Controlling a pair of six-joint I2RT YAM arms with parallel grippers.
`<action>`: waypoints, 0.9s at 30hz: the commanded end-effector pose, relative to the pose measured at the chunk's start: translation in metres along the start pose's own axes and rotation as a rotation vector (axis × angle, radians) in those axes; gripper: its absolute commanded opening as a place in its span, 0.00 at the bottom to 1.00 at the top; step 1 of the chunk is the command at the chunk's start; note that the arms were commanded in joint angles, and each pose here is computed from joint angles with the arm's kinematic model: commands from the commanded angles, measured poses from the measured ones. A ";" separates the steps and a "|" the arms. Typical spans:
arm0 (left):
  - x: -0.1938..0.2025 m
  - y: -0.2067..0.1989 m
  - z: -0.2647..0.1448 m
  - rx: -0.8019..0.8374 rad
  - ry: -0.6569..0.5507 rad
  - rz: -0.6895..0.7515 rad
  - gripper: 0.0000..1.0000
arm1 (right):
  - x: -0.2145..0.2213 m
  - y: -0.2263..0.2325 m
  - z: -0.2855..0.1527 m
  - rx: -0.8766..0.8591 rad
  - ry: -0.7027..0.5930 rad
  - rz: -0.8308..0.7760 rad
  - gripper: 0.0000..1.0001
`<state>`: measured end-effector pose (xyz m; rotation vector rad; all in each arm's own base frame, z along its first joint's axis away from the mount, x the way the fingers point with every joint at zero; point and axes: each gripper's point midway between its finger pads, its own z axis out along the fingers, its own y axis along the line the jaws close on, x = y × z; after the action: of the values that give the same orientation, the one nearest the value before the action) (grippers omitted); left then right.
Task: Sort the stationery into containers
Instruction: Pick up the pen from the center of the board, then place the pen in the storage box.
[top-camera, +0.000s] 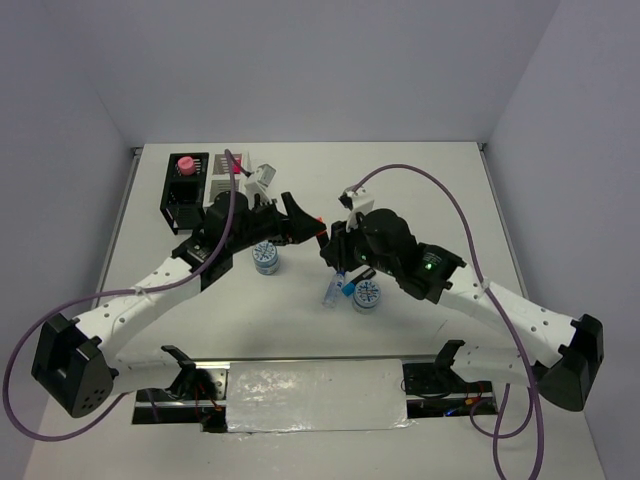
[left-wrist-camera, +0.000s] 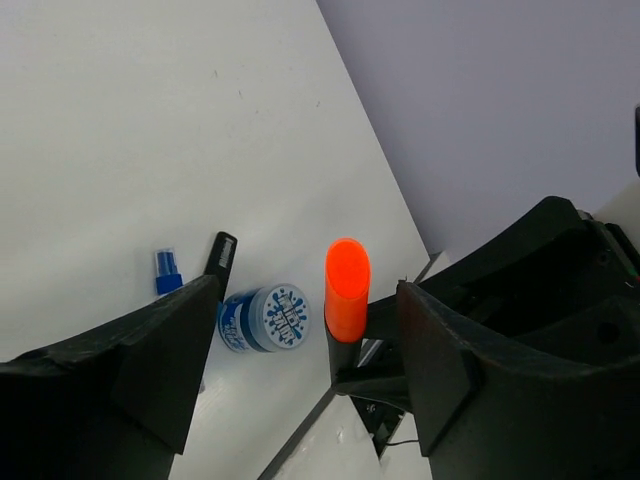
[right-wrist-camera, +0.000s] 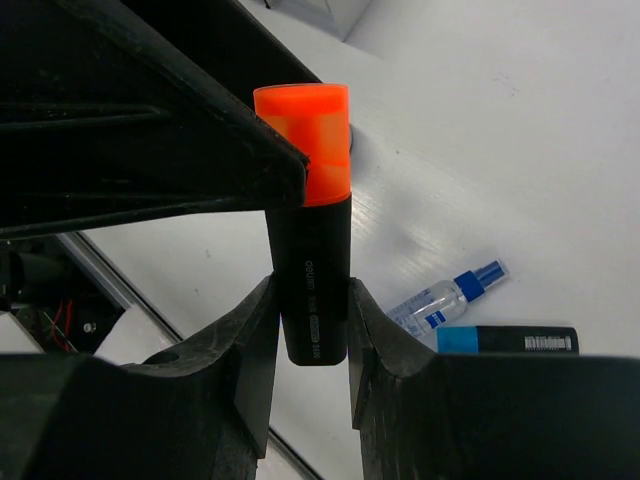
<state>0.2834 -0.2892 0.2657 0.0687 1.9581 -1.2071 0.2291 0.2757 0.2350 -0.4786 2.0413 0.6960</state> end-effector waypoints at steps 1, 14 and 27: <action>-0.025 -0.024 -0.001 0.054 -0.063 0.061 0.82 | -0.041 0.020 -0.015 -0.070 -0.128 0.014 0.02; -0.018 -0.039 0.013 0.120 -0.010 0.058 0.10 | -0.062 0.027 0.000 -0.056 -0.163 0.008 0.03; -0.186 0.105 -0.043 -0.778 -0.451 0.186 0.00 | -0.042 -0.062 -0.044 0.189 -0.279 0.216 1.00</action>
<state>0.3875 -0.2242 0.3169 -0.1350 1.9019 -0.6949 0.2564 0.2225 0.2586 -0.1539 1.9454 0.6379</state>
